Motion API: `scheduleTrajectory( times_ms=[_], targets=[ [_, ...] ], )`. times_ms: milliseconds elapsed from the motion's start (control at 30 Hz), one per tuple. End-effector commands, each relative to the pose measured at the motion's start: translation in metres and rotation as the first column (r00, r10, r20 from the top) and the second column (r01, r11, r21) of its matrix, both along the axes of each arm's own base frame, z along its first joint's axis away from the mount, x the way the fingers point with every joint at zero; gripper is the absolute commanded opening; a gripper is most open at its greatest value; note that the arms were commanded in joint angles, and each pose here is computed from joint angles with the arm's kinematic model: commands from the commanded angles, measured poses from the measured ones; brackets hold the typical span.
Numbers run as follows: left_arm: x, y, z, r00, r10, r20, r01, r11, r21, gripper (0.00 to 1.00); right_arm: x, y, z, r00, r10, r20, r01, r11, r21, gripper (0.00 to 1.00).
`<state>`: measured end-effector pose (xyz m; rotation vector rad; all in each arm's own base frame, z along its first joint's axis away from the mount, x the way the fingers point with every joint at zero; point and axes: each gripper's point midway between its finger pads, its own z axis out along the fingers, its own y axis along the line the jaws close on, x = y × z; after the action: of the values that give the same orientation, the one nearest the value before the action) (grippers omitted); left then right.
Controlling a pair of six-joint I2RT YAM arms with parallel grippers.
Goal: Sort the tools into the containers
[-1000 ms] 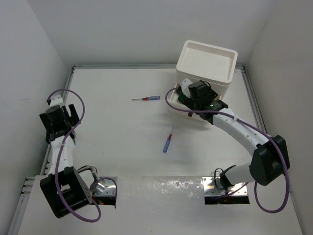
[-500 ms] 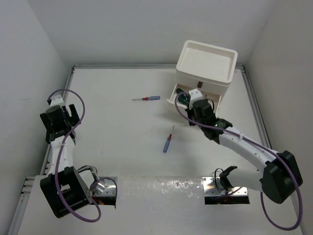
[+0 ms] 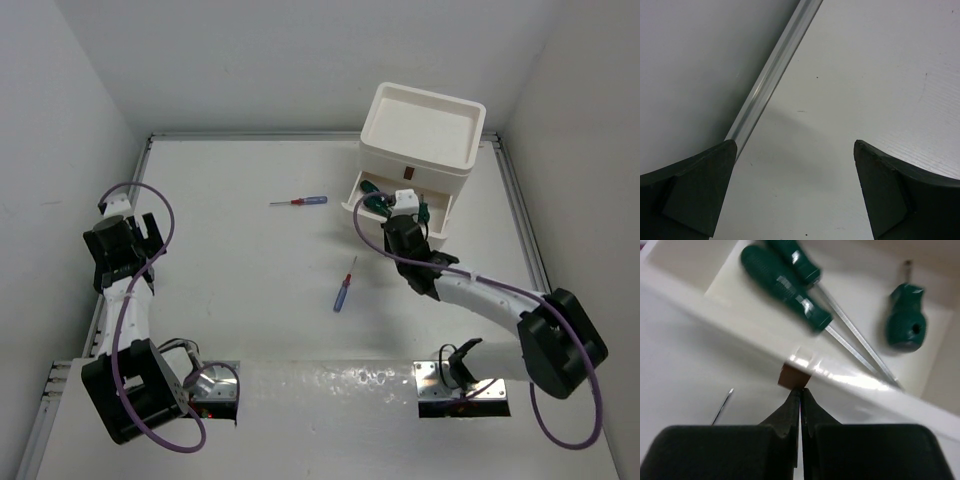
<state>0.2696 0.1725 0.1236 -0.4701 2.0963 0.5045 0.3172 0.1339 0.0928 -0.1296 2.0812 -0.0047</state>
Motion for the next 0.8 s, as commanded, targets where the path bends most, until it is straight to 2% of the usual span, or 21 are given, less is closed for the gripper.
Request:
scheduleTrajectory(
  times_ms=[0,133,267,433,767],
  targets=[
    [0.003,0.003,0.005,1.000,-0.005,0.019,0.005,1.000,0.013,1.00,0.043,-0.021,0.043,0.965,-0.190,0.179,0.194,0.981,-0.003,0.00],
    [0.004,0.002,0.005,1.000,-0.010,0.022,0.010,1.000,0.011,1.00,0.066,-0.034,0.056,0.934,-0.262,0.244,0.273,0.962,-0.012,0.00],
    [0.004,0.001,0.003,1.000,-0.019,0.018,0.018,1.000,0.008,1.00,0.081,-0.048,0.074,0.883,-0.344,0.318,0.352,0.935,0.033,0.00],
    [0.005,0.000,0.002,0.999,-0.026,0.017,0.026,1.000,0.002,1.00,0.090,-0.073,0.071,0.824,-0.448,0.346,0.464,0.885,0.042,0.00],
    [0.007,-0.002,-0.004,0.999,-0.040,0.003,0.040,0.999,-0.011,1.00,0.117,-0.086,0.051,0.784,-0.489,0.383,0.492,0.865,0.096,0.00]
  ],
)
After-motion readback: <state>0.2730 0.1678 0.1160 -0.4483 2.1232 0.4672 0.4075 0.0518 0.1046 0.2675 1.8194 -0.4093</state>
